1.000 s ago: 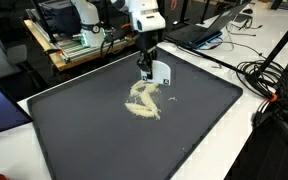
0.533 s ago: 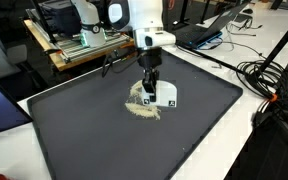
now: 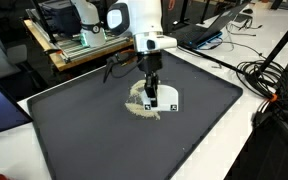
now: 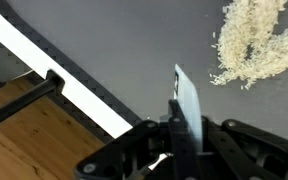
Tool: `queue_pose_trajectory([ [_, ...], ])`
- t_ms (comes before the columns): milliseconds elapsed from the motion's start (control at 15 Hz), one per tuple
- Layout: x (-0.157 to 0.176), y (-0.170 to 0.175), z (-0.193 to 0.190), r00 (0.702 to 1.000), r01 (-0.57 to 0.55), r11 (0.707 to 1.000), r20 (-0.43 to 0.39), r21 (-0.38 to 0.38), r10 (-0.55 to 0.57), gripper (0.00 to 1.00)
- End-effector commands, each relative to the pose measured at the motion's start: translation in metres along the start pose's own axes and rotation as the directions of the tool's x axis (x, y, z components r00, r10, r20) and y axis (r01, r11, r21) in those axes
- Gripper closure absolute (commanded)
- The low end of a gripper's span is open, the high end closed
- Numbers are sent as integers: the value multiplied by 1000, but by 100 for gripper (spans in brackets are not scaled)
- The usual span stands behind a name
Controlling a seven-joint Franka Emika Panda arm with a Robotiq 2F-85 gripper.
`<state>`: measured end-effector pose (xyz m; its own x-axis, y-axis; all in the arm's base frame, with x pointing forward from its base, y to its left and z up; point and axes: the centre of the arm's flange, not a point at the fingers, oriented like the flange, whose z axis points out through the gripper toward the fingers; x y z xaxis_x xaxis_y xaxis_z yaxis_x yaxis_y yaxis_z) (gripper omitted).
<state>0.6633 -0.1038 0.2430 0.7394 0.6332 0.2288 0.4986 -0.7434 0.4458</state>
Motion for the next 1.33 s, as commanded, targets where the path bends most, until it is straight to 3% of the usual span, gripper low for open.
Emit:
queue_pose_trajectory([
  [0,-14,-6,14,993,105,993,-41,-59,-107,99],
  [533,-44,-33,28,926,378,926,-23,-18,-378,99],
  [667,-36,-33,32,942,335,942,-11,-7,-336,99],
  [933,-36,-34,32,942,336,942,-11,-5,-336,96],
  [1267,-26,-42,42,923,385,922,30,-46,-384,99],
])
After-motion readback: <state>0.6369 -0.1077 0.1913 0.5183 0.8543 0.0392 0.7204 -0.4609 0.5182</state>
